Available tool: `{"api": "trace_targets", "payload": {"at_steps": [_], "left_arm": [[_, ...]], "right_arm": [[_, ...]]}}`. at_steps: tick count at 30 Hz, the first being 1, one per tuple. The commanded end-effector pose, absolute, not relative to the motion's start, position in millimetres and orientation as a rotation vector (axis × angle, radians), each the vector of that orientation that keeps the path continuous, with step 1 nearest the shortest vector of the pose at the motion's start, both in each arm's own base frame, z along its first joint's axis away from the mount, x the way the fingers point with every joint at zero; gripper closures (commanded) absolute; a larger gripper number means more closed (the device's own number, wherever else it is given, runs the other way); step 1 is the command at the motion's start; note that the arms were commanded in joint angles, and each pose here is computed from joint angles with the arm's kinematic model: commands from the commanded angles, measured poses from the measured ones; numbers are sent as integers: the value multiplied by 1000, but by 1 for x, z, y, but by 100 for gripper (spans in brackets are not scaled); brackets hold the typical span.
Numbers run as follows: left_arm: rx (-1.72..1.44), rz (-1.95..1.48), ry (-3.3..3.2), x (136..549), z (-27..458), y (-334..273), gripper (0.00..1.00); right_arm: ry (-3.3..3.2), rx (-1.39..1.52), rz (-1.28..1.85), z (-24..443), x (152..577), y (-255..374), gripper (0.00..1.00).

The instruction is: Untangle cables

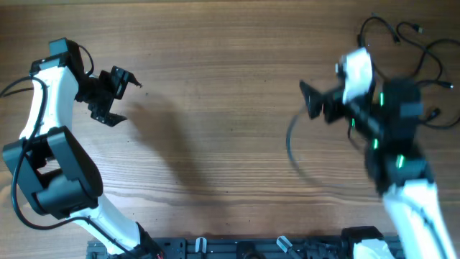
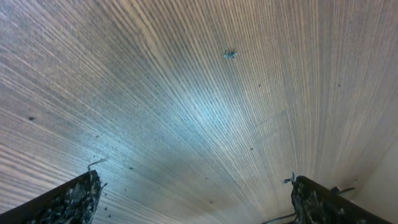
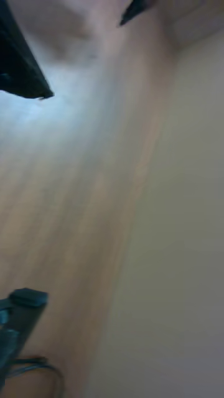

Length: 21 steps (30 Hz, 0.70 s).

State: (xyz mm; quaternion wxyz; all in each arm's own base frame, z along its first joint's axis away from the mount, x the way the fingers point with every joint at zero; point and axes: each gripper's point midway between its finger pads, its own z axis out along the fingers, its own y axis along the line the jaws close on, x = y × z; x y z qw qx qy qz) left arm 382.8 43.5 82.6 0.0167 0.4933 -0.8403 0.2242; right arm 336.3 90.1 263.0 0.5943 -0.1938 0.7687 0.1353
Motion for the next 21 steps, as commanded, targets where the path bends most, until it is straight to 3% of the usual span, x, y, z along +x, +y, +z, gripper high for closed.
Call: {"api": "trace_targets", "payload": {"at_steps": [1, 10, 21], "left_arm": [[1547, 705, -2635, 386, 93, 44, 0], [1547, 706, -2635, 386, 93, 44, 0], [1547, 705, -2635, 386, 93, 44, 0]], "right_arm": [[1657, -478, 319, 238, 299, 94, 0], [1400, -430, 220, 211, 246, 79, 0], [1518, -359, 256, 179, 233, 72, 0]]}}
